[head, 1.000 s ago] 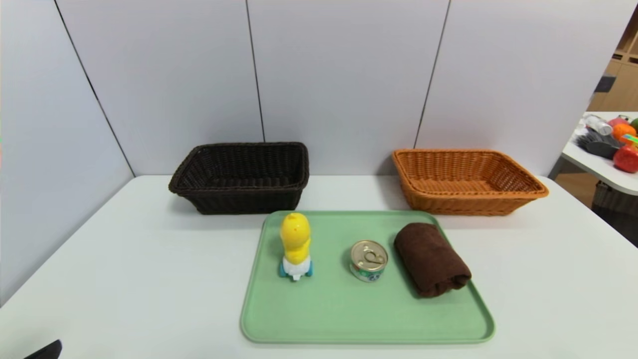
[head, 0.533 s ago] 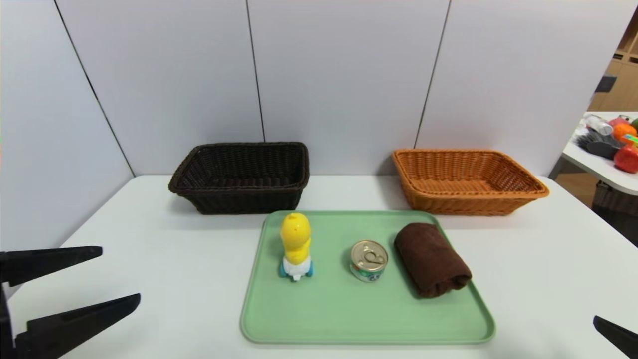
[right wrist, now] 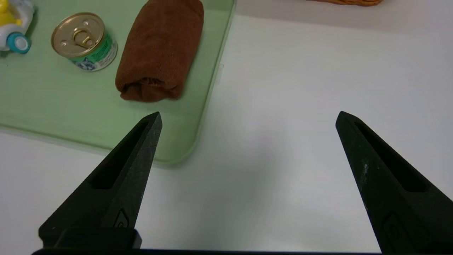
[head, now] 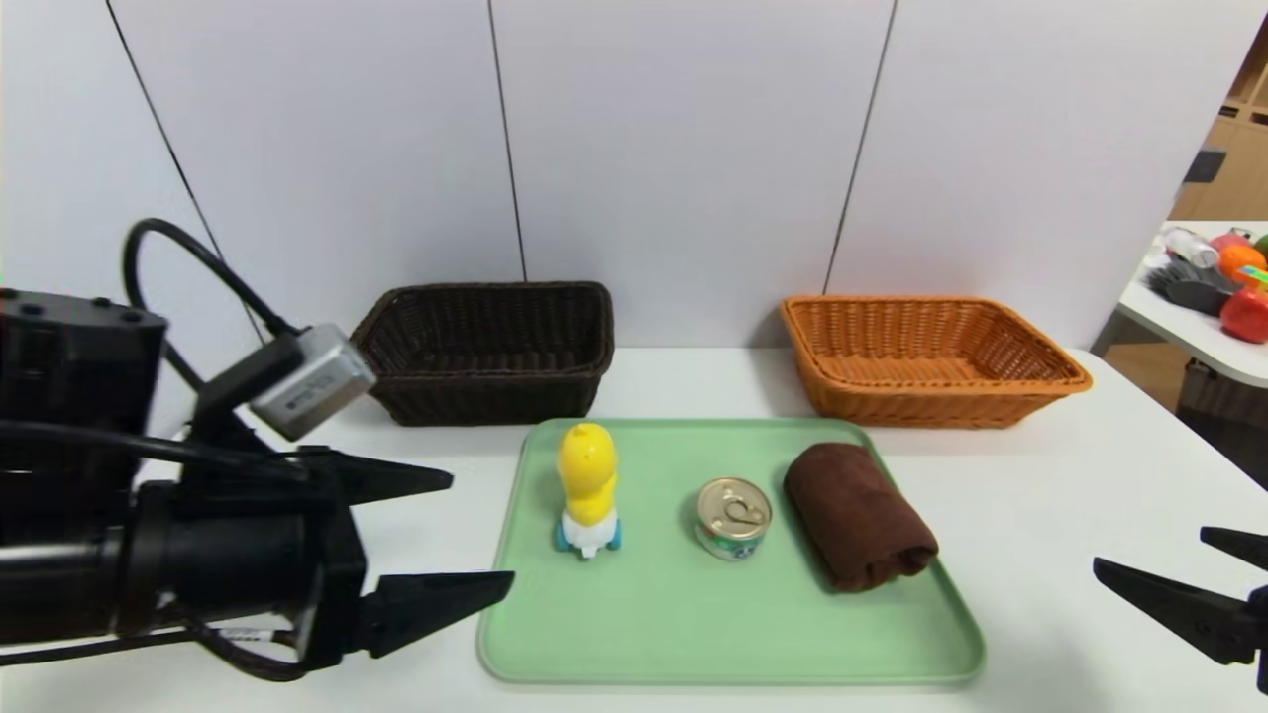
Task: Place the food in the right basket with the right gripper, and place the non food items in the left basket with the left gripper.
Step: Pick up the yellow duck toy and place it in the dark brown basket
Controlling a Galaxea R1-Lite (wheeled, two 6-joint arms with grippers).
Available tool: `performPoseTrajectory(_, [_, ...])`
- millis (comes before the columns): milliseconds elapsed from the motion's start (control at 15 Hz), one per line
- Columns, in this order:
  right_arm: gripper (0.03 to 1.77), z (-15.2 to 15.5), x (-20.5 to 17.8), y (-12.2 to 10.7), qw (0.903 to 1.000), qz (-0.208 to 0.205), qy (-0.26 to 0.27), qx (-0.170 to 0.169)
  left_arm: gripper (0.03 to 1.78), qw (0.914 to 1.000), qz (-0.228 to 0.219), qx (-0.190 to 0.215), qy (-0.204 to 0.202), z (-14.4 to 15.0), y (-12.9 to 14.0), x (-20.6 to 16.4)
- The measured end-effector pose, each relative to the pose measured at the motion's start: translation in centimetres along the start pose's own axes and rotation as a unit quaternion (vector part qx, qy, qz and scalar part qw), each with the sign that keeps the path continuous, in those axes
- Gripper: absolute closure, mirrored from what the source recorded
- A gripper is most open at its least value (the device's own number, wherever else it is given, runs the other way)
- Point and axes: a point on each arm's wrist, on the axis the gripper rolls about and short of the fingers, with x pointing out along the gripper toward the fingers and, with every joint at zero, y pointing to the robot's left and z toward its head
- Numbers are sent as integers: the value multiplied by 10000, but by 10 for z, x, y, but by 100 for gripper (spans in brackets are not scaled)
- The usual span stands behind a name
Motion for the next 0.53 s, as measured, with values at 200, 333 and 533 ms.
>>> performPoseTrajectory(200, [10, 0, 13, -3, 9996, -5, 266, 64, 12, 9997, -61, 130, 198, -2, 0, 52])
performPoseTrajectory(333, [10, -1, 20, -5, 9991, -33, 406, 94, 12, 9997, 15, 241, 103, -2, -8, 82])
performPoseTrajectory(533, [10, 1, 25, -7, 9991, -75, 391, 115, 12, 9994, 190, 291, 87, -5, -12, 101])
